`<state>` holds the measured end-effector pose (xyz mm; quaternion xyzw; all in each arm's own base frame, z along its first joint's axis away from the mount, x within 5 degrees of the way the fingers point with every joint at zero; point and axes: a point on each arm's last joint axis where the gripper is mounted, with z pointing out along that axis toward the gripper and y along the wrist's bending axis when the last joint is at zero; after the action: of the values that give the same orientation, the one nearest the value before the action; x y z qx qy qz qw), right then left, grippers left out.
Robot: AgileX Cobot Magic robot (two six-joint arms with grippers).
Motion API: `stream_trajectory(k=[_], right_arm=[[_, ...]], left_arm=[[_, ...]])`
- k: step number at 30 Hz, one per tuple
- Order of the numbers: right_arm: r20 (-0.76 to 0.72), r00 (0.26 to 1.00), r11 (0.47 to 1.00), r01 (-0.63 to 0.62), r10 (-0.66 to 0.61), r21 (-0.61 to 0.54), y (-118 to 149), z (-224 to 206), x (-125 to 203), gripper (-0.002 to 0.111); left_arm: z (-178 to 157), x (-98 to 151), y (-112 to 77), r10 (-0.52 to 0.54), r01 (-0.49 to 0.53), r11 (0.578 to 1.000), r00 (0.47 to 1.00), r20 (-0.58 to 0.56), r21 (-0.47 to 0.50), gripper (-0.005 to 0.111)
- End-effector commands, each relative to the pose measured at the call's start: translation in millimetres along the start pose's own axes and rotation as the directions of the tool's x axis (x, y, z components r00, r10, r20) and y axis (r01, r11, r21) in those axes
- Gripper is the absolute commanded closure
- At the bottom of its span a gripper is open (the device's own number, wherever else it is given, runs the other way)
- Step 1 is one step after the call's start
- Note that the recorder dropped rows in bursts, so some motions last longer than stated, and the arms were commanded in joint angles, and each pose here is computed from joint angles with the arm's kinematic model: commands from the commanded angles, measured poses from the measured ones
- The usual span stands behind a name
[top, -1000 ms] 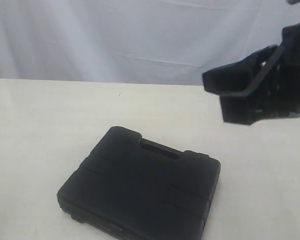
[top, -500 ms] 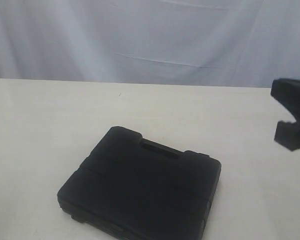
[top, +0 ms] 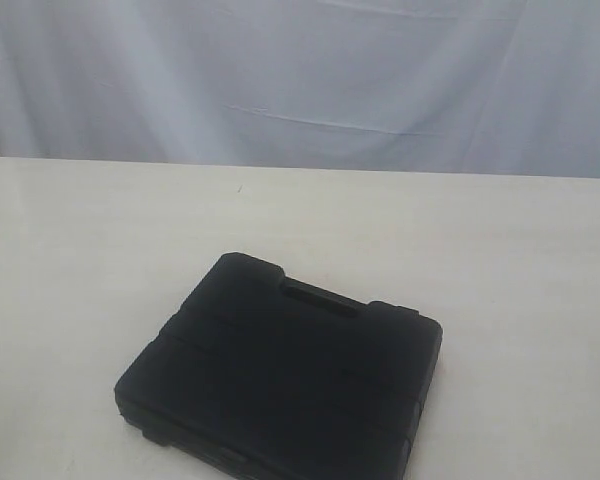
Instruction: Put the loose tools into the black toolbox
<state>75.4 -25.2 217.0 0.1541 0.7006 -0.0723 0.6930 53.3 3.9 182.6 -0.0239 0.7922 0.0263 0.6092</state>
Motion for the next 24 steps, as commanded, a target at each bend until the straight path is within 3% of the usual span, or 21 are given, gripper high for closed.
stream_trajectory(k=[1,12,24], right_arm=[[0.043,0.999,1.0,0.004,-0.005,0.023,-3,-6,6,0.109],[-0.228,0.973,0.998,0.05,-0.041,0.03,-4,-11,31,0.109],[-0.242,0.969,0.998,0.056,-0.048,0.029,-4,-11,32,0.109]], left_arm=[[0,0,-0.3,-0.005,0.005,1.0,1.0,0.004,0.005,0.107],[0,0,-0.3,-0.005,0.005,1.0,1.0,0.004,0.005,0.107],[0,0,-0.3,-0.005,0.005,1.0,1.0,0.004,0.005,0.107]])
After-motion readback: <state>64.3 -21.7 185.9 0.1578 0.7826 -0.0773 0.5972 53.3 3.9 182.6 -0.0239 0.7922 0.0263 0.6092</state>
